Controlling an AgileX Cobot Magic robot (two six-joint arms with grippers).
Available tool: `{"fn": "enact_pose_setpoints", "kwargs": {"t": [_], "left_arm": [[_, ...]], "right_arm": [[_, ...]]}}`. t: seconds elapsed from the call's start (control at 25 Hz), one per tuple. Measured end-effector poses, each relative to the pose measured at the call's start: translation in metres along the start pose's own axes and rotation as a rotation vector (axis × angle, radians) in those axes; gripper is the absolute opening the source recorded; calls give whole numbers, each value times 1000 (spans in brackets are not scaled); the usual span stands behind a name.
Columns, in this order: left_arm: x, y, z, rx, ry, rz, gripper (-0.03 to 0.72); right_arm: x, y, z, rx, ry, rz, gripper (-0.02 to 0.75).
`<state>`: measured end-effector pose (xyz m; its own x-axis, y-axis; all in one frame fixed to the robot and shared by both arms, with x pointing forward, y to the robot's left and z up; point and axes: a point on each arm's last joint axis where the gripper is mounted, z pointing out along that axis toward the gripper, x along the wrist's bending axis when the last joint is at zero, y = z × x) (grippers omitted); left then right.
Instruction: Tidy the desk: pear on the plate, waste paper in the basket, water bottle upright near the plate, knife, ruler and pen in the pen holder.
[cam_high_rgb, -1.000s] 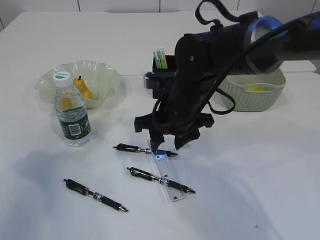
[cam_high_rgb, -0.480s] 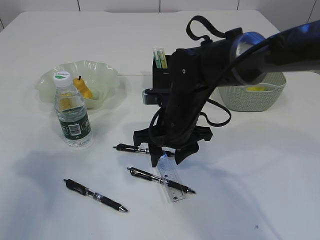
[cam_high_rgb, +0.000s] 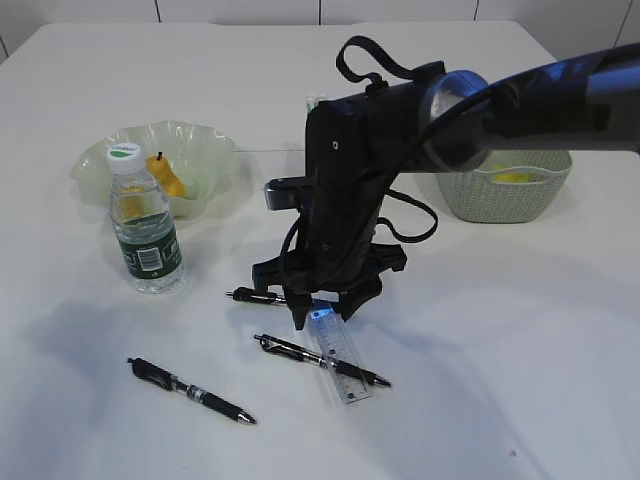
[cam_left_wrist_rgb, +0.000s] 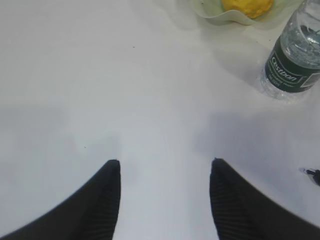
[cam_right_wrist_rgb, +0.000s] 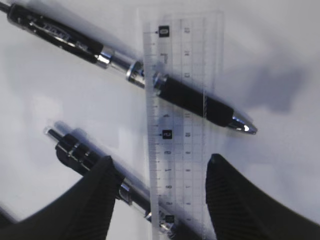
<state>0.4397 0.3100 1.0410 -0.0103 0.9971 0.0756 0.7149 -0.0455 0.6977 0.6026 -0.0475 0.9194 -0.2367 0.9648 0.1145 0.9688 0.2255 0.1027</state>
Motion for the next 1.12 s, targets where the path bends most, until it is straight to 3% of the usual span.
{"fn": "enact_pose_setpoints", "kwargs": {"t": [1.12], "left_arm": [[0, 0, 0, 0, -1, -2, 402]], "right_arm": [[-3, -2, 22, 62, -43, 6, 427]]}}
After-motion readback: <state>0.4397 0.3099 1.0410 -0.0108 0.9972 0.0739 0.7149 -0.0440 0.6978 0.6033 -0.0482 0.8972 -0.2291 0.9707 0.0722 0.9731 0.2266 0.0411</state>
